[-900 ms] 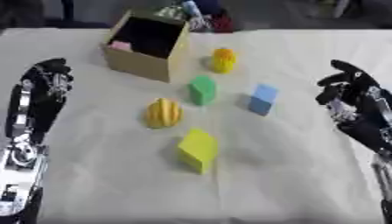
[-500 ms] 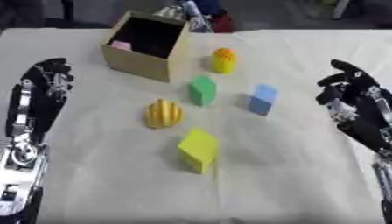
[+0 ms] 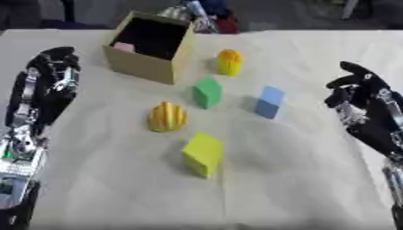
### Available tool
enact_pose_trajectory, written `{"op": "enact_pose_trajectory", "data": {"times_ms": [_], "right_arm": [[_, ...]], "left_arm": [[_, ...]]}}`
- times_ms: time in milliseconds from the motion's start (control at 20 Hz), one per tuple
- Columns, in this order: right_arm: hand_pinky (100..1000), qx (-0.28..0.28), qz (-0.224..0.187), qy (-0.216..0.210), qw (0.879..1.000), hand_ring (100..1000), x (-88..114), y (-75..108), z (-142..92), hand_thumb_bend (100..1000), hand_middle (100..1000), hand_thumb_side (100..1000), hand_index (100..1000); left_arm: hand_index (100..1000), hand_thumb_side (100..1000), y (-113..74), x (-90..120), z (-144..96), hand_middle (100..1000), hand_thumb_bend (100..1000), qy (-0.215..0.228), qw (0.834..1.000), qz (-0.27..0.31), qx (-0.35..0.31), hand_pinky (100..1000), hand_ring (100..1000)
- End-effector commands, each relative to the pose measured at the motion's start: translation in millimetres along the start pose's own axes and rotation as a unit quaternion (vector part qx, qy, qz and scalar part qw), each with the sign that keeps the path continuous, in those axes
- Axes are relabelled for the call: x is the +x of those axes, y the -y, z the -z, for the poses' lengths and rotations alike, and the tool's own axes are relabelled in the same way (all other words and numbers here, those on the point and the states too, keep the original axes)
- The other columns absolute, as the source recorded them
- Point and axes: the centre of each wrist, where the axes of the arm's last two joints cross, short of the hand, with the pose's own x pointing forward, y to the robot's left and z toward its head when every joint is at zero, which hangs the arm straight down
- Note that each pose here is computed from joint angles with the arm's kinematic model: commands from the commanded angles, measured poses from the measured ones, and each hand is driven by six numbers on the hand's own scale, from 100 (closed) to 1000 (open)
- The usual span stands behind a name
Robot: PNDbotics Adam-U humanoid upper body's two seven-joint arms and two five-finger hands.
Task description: Pick up objects on the table and place them in the box.
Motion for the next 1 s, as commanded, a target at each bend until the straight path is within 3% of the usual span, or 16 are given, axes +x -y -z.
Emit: {"op": "enact_pose_trajectory", "data": {"times_ms": [50,300,500,700,1000], "right_arm": [[562,0.006,-0.006,0.011,1.000,563,5,2.8,2,100,637,470,919],[562,0.012,-0.006,0.008,1.000,563,3,1.3,0,100,637,469,919],[562,0.017,-0.005,0.006,1.000,563,2,0.2,0,100,637,468,919],[561,0.020,-0.005,0.004,1.000,562,1,-0.2,-1,100,636,467,919],[561,0.020,-0.003,0.003,1.000,562,1,-0.7,-2,100,636,467,919]], "left_arm": [[822,473,-17.6,9,24,693,135,0.022,0.989,0.098,-0.108,684,687],[848,419,-14.2,27,63,736,269,0.049,0.938,0.191,-0.285,726,718],[870,367,3.4,38,86,780,375,0.071,0.878,0.253,-0.399,773,753],[880,372,23.1,37,97,791,410,0.076,0.817,0.298,-0.488,771,755],[875,414,42.4,26,102,780,474,0.050,0.783,0.329,-0.525,742,731]]}}
